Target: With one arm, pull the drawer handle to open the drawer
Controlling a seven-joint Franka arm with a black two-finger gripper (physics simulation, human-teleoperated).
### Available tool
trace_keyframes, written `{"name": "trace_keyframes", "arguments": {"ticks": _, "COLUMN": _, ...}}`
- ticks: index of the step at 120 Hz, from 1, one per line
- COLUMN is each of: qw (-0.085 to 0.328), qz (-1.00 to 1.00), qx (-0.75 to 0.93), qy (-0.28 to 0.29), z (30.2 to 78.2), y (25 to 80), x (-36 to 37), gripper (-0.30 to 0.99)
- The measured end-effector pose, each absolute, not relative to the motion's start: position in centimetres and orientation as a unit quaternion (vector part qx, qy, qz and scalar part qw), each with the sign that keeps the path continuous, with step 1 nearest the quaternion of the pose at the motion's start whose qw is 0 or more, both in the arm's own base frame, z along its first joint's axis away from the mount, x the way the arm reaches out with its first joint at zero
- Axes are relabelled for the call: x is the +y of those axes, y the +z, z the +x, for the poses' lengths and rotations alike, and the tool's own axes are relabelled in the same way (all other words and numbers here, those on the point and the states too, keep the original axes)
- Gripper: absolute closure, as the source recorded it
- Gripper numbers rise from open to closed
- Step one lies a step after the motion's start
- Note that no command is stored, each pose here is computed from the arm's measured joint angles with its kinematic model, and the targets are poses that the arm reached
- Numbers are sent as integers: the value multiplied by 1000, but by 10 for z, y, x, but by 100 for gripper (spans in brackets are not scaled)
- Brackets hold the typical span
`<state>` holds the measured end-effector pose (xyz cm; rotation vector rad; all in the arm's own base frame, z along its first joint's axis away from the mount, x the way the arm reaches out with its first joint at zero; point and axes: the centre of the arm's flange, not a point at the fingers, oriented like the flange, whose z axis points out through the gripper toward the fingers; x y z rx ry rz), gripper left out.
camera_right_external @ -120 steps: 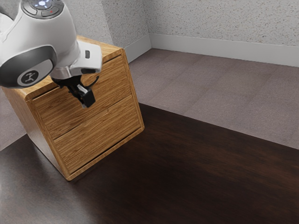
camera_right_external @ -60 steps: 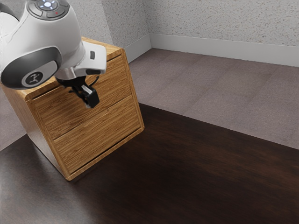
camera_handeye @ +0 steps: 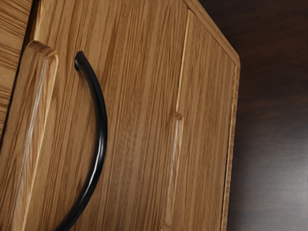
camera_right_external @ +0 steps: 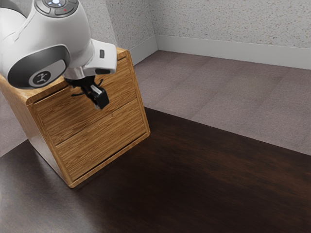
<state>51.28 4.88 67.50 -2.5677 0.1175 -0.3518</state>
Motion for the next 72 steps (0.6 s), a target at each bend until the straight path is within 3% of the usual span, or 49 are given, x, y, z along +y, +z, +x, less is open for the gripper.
{"name": "trace_keyframes", "arguments": {"ticks": 72, "qw": 261, "qz": -958, "qx": 33, "qy": -117, "z": 516, "y": 659, "x": 66, "gripper": 0}}
